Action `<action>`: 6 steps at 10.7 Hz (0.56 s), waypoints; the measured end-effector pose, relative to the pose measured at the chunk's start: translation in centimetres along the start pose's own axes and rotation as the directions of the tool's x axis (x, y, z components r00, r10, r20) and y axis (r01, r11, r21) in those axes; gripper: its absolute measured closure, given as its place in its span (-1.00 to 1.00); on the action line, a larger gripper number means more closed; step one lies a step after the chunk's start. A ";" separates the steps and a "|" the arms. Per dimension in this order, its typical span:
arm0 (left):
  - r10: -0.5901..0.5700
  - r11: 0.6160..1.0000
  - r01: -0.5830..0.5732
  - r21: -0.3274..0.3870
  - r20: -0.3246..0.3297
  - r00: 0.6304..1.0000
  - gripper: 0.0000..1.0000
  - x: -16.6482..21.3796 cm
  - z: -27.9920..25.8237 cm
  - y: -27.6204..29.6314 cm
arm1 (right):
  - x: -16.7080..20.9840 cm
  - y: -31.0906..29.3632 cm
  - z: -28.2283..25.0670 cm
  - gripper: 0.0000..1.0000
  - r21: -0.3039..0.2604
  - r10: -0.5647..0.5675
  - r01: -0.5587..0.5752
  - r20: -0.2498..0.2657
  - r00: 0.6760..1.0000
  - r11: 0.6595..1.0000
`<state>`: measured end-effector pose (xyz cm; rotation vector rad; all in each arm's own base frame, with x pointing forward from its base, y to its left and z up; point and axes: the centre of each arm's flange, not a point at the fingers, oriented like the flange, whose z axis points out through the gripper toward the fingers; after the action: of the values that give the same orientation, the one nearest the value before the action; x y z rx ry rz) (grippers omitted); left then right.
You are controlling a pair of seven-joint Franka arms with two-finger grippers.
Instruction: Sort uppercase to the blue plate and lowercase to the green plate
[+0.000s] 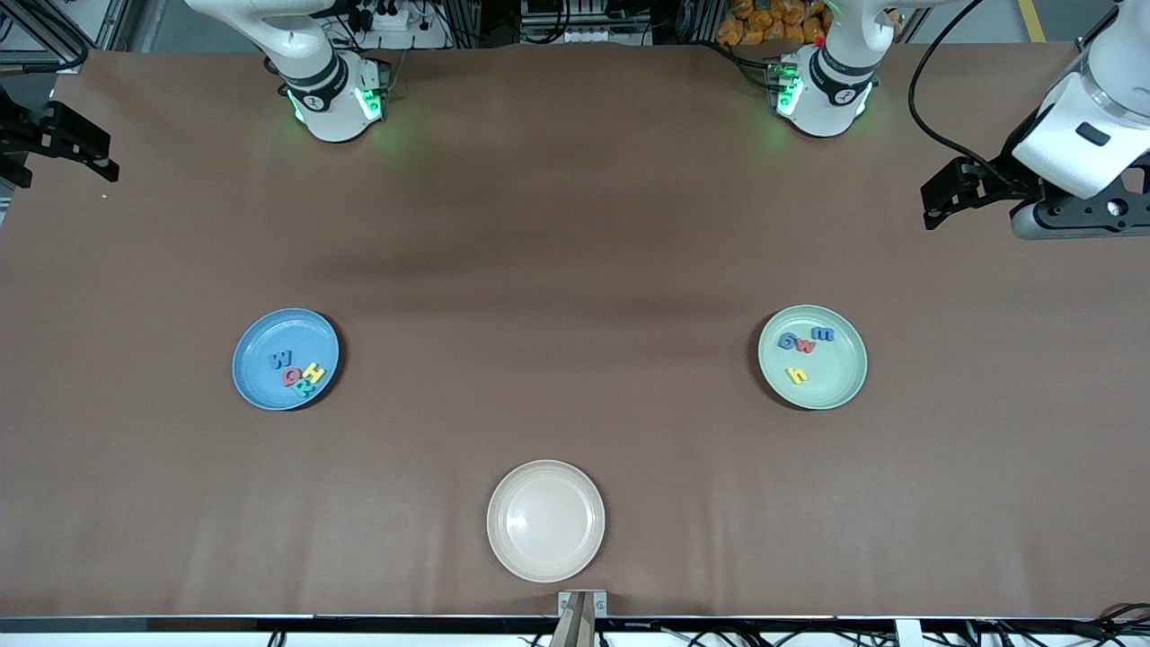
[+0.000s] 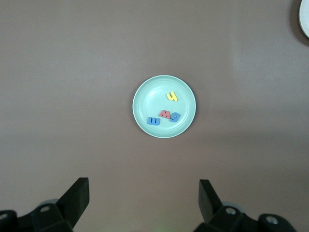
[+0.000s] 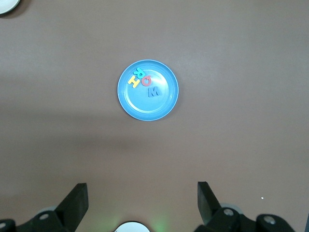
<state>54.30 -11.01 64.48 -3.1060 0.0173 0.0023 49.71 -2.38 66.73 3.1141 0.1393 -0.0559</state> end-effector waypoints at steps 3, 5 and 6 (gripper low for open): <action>0.000 1.000 0.000 0.000 0.006 1.000 -1.00 0.2 0.3 0.0 | 0.0 0.0 0.0 -1.00 0.000 -0.001 0.001 0.000 1.000 1.000; 0.000 1.000 0.000 0.000 0.005 1.000 -1.00 0.2 0.3 0.0 | 0.0 0.0 0.0 -1.00 0.000 -0.001 0.001 0.000 1.000 1.000; 0.000 1.000 0.000 0.000 0.005 1.000 -1.00 0.2 0.3 0.0 | 0.0 0.0 0.0 -1.00 0.000 -0.001 0.001 0.000 1.000 1.000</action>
<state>54.48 -11.00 64.18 -3.1059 0.0173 0.0108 49.72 -2.35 66.72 3.1144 0.1401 -0.0562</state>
